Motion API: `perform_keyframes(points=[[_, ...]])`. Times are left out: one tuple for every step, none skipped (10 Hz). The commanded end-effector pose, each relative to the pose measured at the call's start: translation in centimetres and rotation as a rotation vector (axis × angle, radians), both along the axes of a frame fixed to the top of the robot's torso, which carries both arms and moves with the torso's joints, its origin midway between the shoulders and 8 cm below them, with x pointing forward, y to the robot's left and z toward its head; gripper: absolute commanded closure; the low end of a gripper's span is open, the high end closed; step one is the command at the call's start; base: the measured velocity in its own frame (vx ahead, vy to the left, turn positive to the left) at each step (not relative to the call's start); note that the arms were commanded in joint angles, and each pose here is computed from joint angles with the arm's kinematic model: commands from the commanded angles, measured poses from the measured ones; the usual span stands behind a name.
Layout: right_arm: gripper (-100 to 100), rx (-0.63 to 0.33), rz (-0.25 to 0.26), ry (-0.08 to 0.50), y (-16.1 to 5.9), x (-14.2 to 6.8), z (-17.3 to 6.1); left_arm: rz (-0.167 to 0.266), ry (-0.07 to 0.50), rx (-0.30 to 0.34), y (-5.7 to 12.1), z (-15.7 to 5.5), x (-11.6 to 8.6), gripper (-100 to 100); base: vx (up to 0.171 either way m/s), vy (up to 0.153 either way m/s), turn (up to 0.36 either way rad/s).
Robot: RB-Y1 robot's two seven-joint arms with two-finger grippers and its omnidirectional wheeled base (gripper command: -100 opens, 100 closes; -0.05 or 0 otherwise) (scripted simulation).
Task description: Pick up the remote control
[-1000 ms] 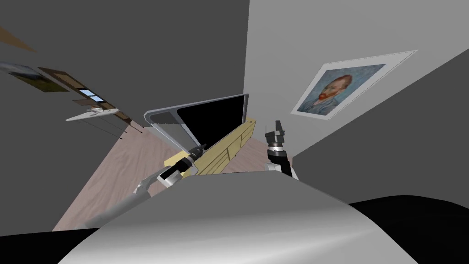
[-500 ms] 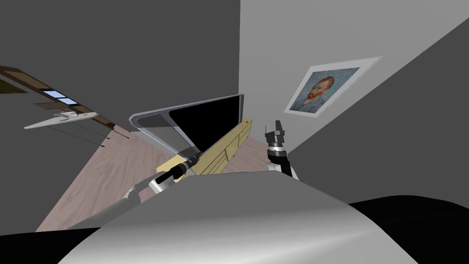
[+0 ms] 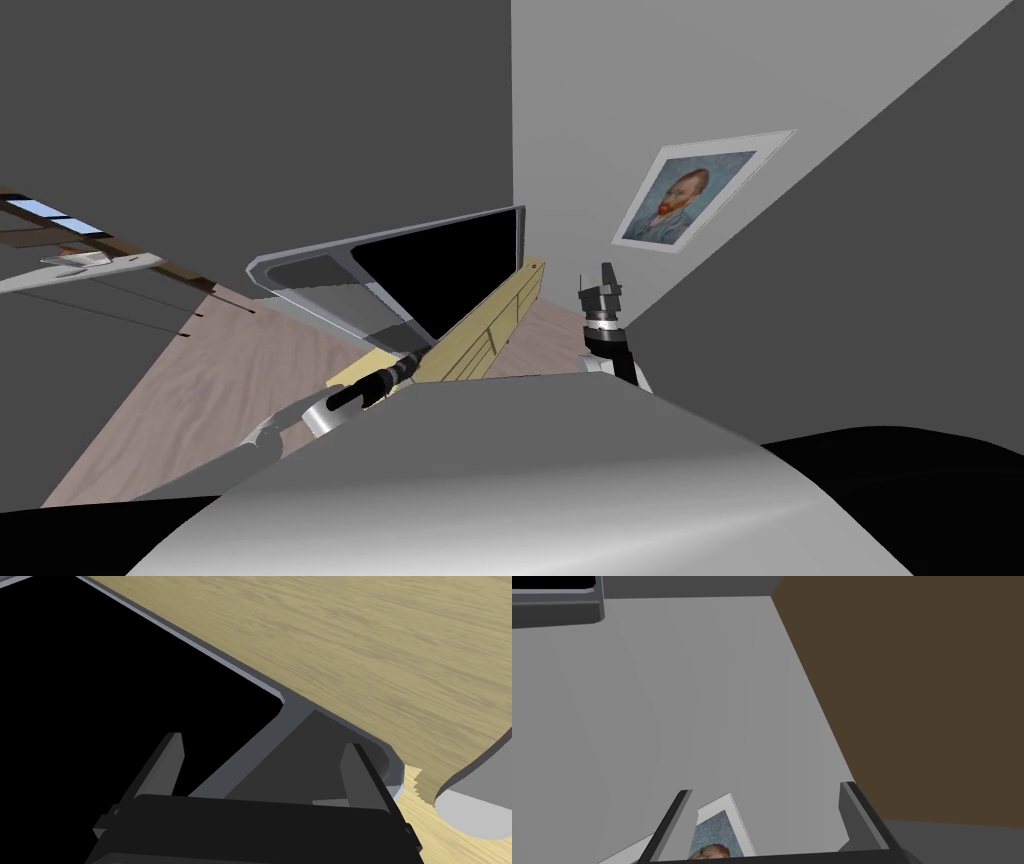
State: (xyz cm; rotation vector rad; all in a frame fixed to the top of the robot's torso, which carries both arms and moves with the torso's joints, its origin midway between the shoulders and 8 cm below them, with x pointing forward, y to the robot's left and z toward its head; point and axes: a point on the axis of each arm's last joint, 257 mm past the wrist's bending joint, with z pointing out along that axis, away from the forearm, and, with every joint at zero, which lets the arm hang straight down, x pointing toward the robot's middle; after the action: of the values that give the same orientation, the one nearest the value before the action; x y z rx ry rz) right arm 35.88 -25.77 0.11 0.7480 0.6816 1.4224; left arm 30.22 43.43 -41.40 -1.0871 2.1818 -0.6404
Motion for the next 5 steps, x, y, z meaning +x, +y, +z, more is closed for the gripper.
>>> perform_keyframes(points=[[0,0.0,0.0,0.0,0.0,0.0,0.0,0.036,0.082,0.045,2.8,-2.1,-2.9,-100,0.021,-0.002,-0.135],[0,0.0,0.0,0.0,0.0,0.0,0.0,0.065,0.155,0.079,4.8,-3.6,-5.5,-100,0.051,0.005,-0.229],[0,0.0,0.0,0.0,0.0,0.0,0.0,0.07,0.158,0.086,5.3,-3.7,-5.7,-100,0.045,0.015,-0.06],[0,0.0,0.0,0.0,0.0,0.0,0.0,0.102,0.23,0.124,7.5,-5.0,-8.4,-100,0.049,0.011,-0.097],[0,0.0,0.0,0.0,0.0,0.0,0.0,0.102,0.23,0.124,7.5,-5.0,-8.4,-100,0.038,0.009,-0.056]])
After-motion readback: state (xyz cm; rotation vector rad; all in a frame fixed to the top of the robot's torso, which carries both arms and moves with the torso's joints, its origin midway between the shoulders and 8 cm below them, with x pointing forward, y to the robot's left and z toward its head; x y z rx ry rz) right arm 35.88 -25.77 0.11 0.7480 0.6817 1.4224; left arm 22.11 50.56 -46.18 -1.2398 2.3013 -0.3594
